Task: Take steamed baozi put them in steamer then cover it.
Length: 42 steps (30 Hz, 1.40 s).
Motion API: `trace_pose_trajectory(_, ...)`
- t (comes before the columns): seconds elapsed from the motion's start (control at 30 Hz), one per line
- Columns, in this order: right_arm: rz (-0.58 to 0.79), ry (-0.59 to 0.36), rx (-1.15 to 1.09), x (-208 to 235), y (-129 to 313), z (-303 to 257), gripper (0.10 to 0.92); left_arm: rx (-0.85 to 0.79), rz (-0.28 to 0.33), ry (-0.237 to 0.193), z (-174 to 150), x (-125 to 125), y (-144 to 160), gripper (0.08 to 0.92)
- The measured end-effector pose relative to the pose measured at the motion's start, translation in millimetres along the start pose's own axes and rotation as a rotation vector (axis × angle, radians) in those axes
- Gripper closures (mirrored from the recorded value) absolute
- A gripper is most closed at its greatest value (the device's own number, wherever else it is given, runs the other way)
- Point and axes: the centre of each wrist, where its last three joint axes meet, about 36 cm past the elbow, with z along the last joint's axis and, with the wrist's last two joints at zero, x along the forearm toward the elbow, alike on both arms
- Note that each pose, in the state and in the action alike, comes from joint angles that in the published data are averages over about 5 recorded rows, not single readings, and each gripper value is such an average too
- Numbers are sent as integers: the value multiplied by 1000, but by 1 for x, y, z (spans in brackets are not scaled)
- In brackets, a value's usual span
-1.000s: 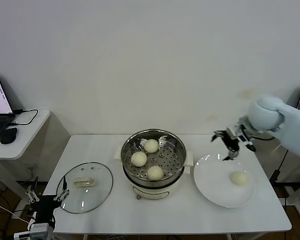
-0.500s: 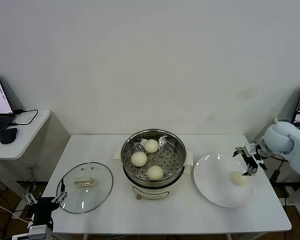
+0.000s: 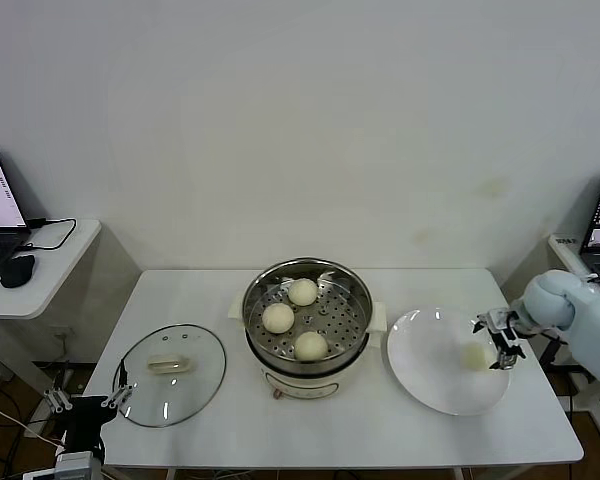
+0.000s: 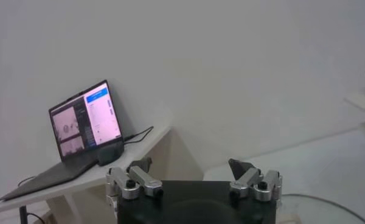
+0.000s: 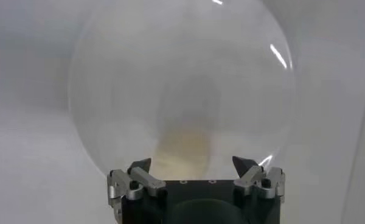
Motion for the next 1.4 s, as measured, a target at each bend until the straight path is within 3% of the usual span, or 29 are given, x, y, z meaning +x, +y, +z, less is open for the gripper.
trace_pose_trajectory(0.53, -9, 17, -30, -28, -3, 1, 302, -3, 3, -4, -1, -2, 0, 177)
trace_pose_trajectory(0.9, -17, 21, -31, -27, -6, 2, 423, -1, 2, -5, -2, -3, -1, 177)
trace_pose_trajectory(1.17, -14, 17, -38, -9, -12, 3, 443, -3, 3, -8, -3, -3, 0, 177)
trace_pose_trajectory(1.4, 16, -4, -39, 36, -31, -2, 437, 2, 9, -15, -5, -4, -3, 177)
